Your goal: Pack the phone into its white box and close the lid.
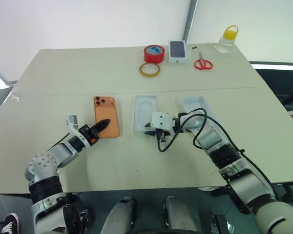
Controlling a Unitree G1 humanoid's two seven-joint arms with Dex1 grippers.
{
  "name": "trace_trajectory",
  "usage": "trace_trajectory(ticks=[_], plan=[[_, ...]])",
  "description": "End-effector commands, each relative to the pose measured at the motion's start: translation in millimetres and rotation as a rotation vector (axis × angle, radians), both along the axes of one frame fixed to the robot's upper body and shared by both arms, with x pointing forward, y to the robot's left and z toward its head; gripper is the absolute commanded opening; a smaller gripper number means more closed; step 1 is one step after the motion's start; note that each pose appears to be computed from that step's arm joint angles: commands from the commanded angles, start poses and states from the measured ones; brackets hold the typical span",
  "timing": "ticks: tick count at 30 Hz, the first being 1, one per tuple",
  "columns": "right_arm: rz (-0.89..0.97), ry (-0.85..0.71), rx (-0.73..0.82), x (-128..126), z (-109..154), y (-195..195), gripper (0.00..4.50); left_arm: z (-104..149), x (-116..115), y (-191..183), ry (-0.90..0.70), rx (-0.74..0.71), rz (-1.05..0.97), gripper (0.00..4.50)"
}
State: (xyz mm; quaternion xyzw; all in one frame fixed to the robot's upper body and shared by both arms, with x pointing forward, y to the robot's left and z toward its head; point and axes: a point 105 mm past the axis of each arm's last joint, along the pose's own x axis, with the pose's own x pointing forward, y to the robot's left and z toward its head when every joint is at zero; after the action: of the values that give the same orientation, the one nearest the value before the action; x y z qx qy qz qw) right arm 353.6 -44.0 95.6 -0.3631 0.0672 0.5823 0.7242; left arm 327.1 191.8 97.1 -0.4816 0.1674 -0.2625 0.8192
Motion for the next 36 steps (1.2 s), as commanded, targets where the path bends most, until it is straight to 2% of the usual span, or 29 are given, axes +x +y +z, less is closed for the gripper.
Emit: trace_trajectory(ticks=[1, 12, 17, 22, 27, 29, 31, 32, 36], plan=[[0.003, -0.035, 0.035, 5, 14, 3, 1.54, 24, 1, 2, -0.090, -0.005, 0.001, 0.00], [0.017, -0.083, 0.128, 3, 29, 11, 1.54, 26, 0, -6, -0.097, 0.009, -0.021, 0.00], [0.033, -0.067, 0.131, -2, 26, 11, 1.54, 27, 0, -7, -0.098, 0.001, -0.023, 0.00], [0.037, -0.062, 0.047, -3, 8, 6, 1.54, 27, -1, -11, -0.093, 0.008, -0.034, 0.00], [0.019, -0.043, 0.041, -1, 5, 6, 1.54, 27, -1, -11, -0.091, 0.023, -0.037, 0.00], [0.019, -0.040, 0.043, -1, 5, 6, 1.00, 27, -2, -11, -0.090, 0.025, -0.036, 0.00], [0.030, -0.031, 0.048, -3, 5, 7, 0.26, 27, -2, -11, -0.090, 0.027, -0.035, 0.00], [0.028, -0.032, 0.048, -3, 5, 7, 0.09, 26, -2, -11, -0.087, 0.029, -0.035, 0.00], [0.038, -0.017, 0.084, -6, 12, 12, 0.09, 28, -1, -14, -0.093, 0.029, -0.038, 0.00]])
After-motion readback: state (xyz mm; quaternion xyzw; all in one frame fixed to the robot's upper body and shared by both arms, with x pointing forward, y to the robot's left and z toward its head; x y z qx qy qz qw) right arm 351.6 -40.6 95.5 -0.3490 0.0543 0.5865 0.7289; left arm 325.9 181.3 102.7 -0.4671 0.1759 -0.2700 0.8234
